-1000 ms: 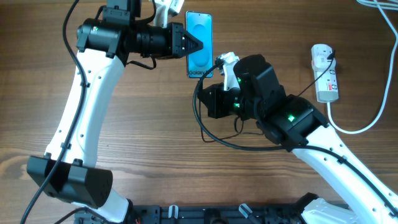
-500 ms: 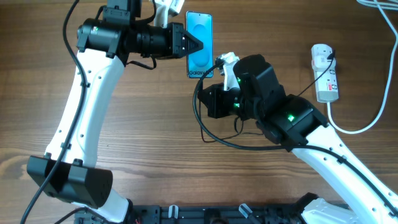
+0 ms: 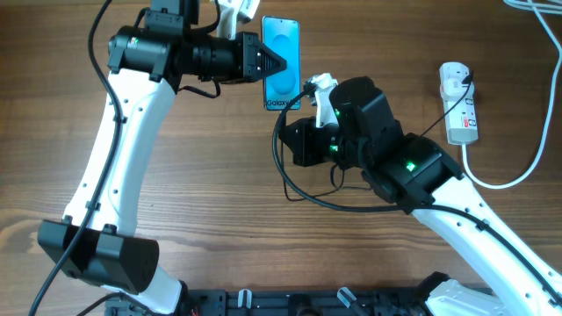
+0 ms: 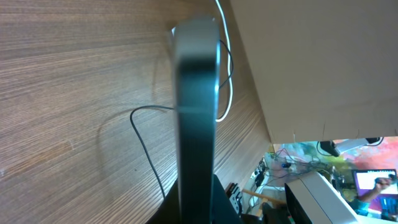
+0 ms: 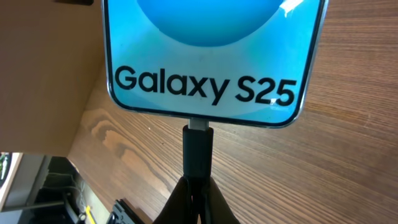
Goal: Plug charger to phone and switch on socket
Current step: 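Push the USB-C plug up into the phone's bottom port with the right gripper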
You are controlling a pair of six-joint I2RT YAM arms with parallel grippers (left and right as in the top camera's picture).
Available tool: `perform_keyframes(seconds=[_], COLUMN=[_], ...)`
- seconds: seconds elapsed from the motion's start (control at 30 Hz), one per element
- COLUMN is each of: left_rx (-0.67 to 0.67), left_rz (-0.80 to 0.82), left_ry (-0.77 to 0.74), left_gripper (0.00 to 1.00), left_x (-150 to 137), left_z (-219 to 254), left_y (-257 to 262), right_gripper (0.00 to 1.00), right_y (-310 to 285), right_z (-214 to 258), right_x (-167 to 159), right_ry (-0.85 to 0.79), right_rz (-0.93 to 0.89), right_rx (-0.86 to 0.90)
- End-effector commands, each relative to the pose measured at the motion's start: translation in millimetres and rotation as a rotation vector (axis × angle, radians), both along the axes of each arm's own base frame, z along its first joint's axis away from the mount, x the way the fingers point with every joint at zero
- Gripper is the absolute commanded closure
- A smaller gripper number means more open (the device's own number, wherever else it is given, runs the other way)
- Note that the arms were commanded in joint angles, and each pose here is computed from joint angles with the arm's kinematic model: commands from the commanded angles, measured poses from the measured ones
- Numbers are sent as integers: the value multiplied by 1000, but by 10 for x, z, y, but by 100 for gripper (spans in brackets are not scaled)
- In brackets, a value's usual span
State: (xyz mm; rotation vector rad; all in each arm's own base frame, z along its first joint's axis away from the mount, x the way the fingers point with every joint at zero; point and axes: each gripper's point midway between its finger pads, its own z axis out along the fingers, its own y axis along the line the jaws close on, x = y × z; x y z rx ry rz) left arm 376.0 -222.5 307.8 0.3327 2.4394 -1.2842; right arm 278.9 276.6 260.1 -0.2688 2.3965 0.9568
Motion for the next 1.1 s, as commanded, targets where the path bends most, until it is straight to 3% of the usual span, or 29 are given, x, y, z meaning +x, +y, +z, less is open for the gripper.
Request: perform_keyframes(seconds=[0.0, 1.07], left_rx=[-27, 11], left_rz=[-29, -42], left_ry=[2, -2], left_gripper=[96, 96], left_x=[-50, -93], left_z=[45, -28], left_y=[-36, 0], right_gripper=[96, 96], right_y=[-1, -20], right_z=[-25, 168], right_x=[114, 250], right_ry=[-11, -62], right_rz=[-35, -84], right_rx=[-17, 11])
